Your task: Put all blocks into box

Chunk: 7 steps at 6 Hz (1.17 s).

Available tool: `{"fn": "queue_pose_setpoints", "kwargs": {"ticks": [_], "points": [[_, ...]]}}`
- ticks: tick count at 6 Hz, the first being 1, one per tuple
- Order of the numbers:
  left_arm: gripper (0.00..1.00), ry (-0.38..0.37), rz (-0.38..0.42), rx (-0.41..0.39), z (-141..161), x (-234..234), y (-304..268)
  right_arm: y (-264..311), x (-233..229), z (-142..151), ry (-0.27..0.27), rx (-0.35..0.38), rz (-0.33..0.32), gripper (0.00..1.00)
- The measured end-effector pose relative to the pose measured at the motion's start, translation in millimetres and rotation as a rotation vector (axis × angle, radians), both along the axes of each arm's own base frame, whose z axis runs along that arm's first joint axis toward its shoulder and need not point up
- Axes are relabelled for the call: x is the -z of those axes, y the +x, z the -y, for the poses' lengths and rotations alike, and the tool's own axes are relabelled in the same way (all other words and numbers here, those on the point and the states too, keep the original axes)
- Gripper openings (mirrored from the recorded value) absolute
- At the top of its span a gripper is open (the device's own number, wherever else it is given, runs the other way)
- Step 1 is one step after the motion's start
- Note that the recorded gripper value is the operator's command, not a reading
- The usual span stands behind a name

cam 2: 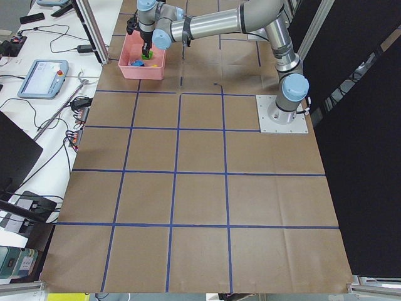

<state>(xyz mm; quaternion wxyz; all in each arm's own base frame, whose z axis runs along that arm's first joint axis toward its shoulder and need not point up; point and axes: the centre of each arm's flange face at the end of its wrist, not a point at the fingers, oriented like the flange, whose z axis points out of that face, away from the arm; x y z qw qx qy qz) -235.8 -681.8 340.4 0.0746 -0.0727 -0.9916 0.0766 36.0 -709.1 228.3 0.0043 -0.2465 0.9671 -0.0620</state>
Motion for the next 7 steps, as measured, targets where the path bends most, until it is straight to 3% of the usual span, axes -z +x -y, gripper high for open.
{"fn": "queue_pose_setpoints", "kwargs": {"ticks": [2,4,6,7], "points": [[0.99,0.113,0.094,-0.017,-59.8,-66.8,22.0,0.7,-88.6,32.2,0.016,0.073,0.014,0.16],[0.99,0.164,0.159,-0.043,-115.0,-122.1,52.1,50.3,-152.2,41.9,0.06,0.215,0.047,0.15],[0.99,0.18,0.17,-0.072,-159.5,-148.6,74.9,161.9,-148.5,34.4,0.069,0.353,0.074,0.15],[0.99,0.185,0.167,-0.082,-172.5,-149.6,82.0,205.3,-123.5,36.3,0.071,0.399,0.083,0.2]]}}
